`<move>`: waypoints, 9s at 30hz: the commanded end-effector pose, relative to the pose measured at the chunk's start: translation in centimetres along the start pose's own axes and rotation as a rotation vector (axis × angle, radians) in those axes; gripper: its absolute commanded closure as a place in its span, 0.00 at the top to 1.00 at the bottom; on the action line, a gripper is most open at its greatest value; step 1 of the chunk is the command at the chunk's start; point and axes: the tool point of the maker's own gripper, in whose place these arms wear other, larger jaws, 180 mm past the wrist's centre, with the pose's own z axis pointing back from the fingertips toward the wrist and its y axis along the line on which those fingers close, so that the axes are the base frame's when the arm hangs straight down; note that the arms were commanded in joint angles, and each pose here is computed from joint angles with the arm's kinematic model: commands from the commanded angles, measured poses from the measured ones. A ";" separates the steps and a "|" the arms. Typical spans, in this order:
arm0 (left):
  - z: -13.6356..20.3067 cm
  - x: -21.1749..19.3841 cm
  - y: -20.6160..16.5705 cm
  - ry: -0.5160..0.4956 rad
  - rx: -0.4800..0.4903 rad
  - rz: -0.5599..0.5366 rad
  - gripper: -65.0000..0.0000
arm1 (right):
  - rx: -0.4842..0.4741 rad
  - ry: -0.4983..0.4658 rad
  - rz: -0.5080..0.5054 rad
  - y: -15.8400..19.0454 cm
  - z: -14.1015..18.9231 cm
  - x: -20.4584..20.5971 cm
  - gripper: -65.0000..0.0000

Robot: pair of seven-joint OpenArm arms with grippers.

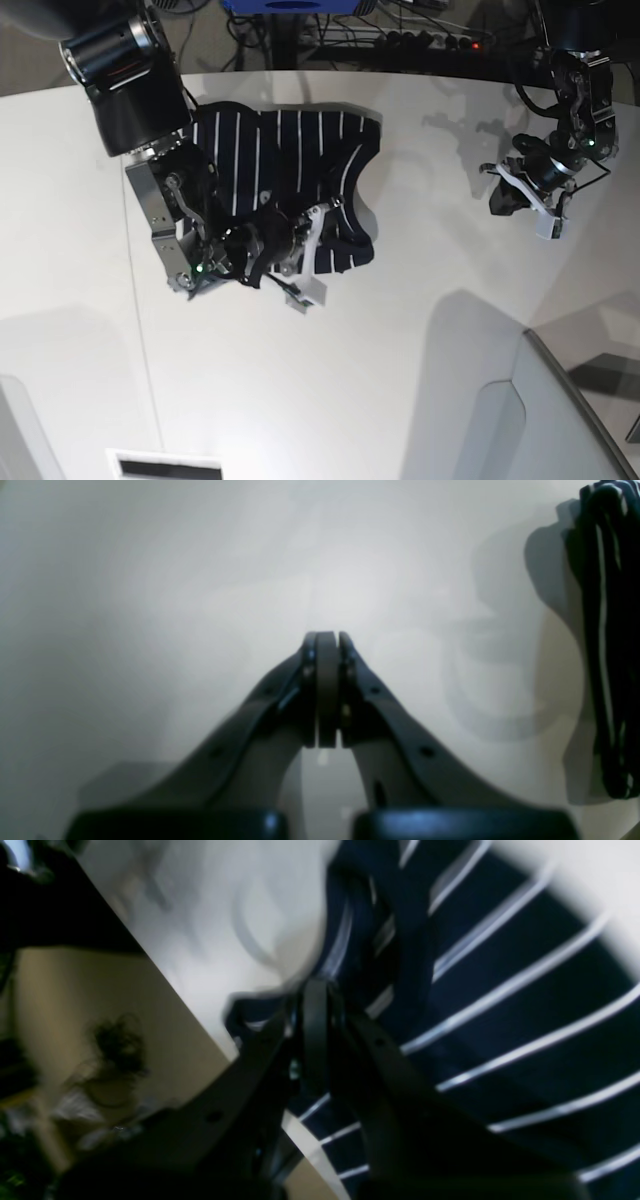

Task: Layout the t-shirt on the table in an organized manner, then fold the t-shirt properly
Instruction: 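Tuck the loose fabric edge under with the right gripper, then withdraw, then move the left gripper onto the bundle's edge and grasp the fabric, then rotate the bundle with the left gripper to square it on the table, then press and tuck the bundle's corner with the left gripper, then grasp the bundle's edge with both grippers and pull it straight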

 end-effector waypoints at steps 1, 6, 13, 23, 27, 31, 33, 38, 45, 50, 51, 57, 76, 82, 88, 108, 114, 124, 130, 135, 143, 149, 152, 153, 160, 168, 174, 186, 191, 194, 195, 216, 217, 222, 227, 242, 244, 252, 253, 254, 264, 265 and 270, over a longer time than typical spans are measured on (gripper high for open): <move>0.3 1.7 0.5 -0.049 0.002 -0.013 0.00 | 0.008 -0.063 0.013 0.1 0.6 2.5 0.00; 0.3 1.6 0.3 -0.048 -0.001 -0.011 0.00 | 0.030 -0.130 0.031 -0.8 -0.2 4.1 0.00; 0.4 1.1 0.5 -0.036 0.003 -0.007 0.00 | 0.004 -0.159 -0.100 -4.4 -2.1 2.4 0.00; 0.0 0.4 -0.8 -0.024 -0.033 0.001 0.00 | -0.026 -0.389 0.127 -0.9 4.7 6.6 0.00; 0.9 0.0 -3.6 0.045 -0.129 -0.101 0.00 | -0.091 -0.519 0.118 -1.9 9.4 6.4 0.00; 1.1 0.7 -7.0 0.079 -0.164 -0.149 0.00 | -0.180 -0.543 -0.007 -6.4 11.5 3.4 0.00; 0.7 1.4 -8.9 0.071 -0.188 -0.141 0.00 | -0.218 -0.517 -0.031 -8.0 12.0 1.5 0.00; 0.2 3.5 -11.8 -0.039 -0.311 0.010 0.31 | -0.260 -0.433 -0.052 -9.7 11.8 -2.8 0.00; -1.5 2.9 -14.3 -0.039 -0.438 0.158 1.00 | -0.268 -0.359 -0.085 -10.1 11.1 -6.7 0.00; -3.2 0.9 -17.5 0.030 -0.513 0.196 1.00 | -0.266 -0.355 -0.089 -10.0 10.9 -7.0 0.00; -3.4 0.6 -17.8 0.038 -0.516 0.206 1.00 | -0.266 -0.355 -0.089 -10.0 10.9 -7.0 0.00; -4.8 -0.8 -19.7 0.047 -0.550 0.273 1.00 | -0.264 -0.343 -0.096 -9.9 10.7 -7.6 0.00; -7.5 -3.6 -21.1 0.147 -0.538 0.229 0.00 | -0.307 -0.372 -0.149 -11.6 12.2 -8.4 0.00; -8.1 -0.6 -19.8 0.134 -0.537 0.104 0.00 | -0.411 -0.449 -0.258 -15.2 16.1 -9.8 0.00; -7.7 2.1 -20.0 0.225 -0.574 -0.226 0.00 | -0.493 -0.493 -0.349 -17.8 19.0 -11.8 0.00; -9.3 -0.6 -19.1 0.494 -0.464 -1.304 0.00 | -0.484 -0.456 -0.426 -18.8 17.9 -14.0 0.00; -10.2 0.3 -23.4 0.417 -0.486 -1.361 0.00 | -0.484 -0.455 -0.425 -18.8 17.9 -14.0 0.00; -11.4 0.6 -27.0 0.333 -0.521 -1.438 0.00 | -0.485 -0.451 -0.428 -18.8 17.8 -14.2 0.00; -12.2 0.6 -25.6 0.300 -0.502 -1.548 0.00 | -0.481 -0.448 -0.426 -18.7 17.7 -14.2 0.00; -12.7 1.0 -24.6 0.296 -0.493 -1.587 0.00 | -0.484 -0.450 -0.429 -18.8 17.8 -14.2 0.00; -13.5 2.7 -26.0 0.221 -0.562 -1.542 0.00 | -0.484 -0.451 -0.429 -18.8 17.8 -14.2 0.00; -14.1 3.8 -27.7 0.170 -0.621 -1.493 0.00 | -0.484 -0.446 -0.431 -18.8 17.8 -14.3 0.00; -14.1 3.8 -29.1 0.139 -0.663 -1.472 0.00 | -0.480 -0.443 -0.428 -18.7 17.6 -14.3 0.00; -14.0 3.8 -29.6 0.128 -0.676 -1.466 0.00 | -0.480 -0.443 -0.428 -18.7 17.6 -14.3 0.00; -13.5 2.0 -30.7 0.145 -0.739 -1.546 0.00 | -0.479 -0.440 -0.427 -18.6 17.6 -14.3 0.00; -13.6 2.1 -30.4 0.149 -0.732 -1.546 0.00 | -0.479 -0.435 -0.435 -18.5 17.4 -14.8 0.00; -13.6 1.8 -30.3 0.156 -0.733 -1.544 0.00 | -0.479 -0.435 -0.435 -18.5 17.4 -14.8 0.00; -14.0 1.7 -28.4 0.220 -0.665 -1.572 0.00 | -0.479 -0.438 -0.434 -18.6 17.4 -14.6 0.00; -14.0 1.7 -28.2 0.226 -0.661 -1.572 0.00 | -0.479 -0.440 -0.431 -18.6 17.5 -14.5 0.00; -14.0 1.7 -28.4 0.225 -0.663 -1.572 0.00 | -0.479 -0.440 -0.431 -18.6 17.5 -14.5 0.00; -14.0 1.7 -28.4 0.225 -0.663 -1.572 0.00 | -0.479 -0.440 -0.431 -18.6 17.5 -14.5 0.00; -14.1 7.9 -29.5 0.147 -0.528 -1.697 0.57 | -0.479 -0.441 -0.432 -18.6 17.4 -14.5 0.00; -13.9 8.3 -29.6 0.136 -0.522 -1.705 0.57 | -0.479 -0.441 -0.432 -18.6 17.4 -14.5 0.00; -13.5 9.7 -30.8 0.092 -0.505 -1.734 0.57 | -0.479 -0.441 -0.432 -18.6 17.4 -14.5 0.00; -12.5 11.3 -31.8 0.031 -0.480 -1.773 0.57 | -0.478 -0.439 -0.433 -18.6 17.4 -14.5 0.00; -3.2 14.3 -30.2 -0.172 -0.253 -1.262 0.00 | -0.377 -0.382 -0.300 -14.6 13.8 -12.0 0.00; -2.8 11.5 -26.9 -0.095 -0.219 -1.183 0.00 | -0.359 -0.369 -0.284 -13.9 13.1 -11.7 0.00; -0.3 0.5 -18.7 0.177 -0.172 -1.022 0.00 | -0.272 -0.279 -0.239 -10.8 9.6 -12.9 0.00; 0.0 -0.6 -18.3 0.204 -0.177 -1.024 0.00 | -0.258 -0.268 -0.230 -10.2 9.1 -12.9 0.00; 0.3 -1.6 -18.0 0.226 -0.182 -1.025 0.00 | -0.247 -0.260 -0.221 -9.8 8.7 -13.0 0.00; -1.2 -3.5 -17.7 0.291 -0.207 -0.991 0.00 | -0.217 -0.186 -0.249 -8.2 6.0 -14.2 0.00; -1.3 -3.4 -17.7 0.290 -0.206 -0.988 0.00 | -0.214 -0.184 -0.247 -8.0 5.9 -14.2 0.00; -1.4 -2.3 -18.2 0.260 -0.202 -0.994 0.00 | -0.241 -0.209 -0.263 -9.1 6.9 -13.9 0.00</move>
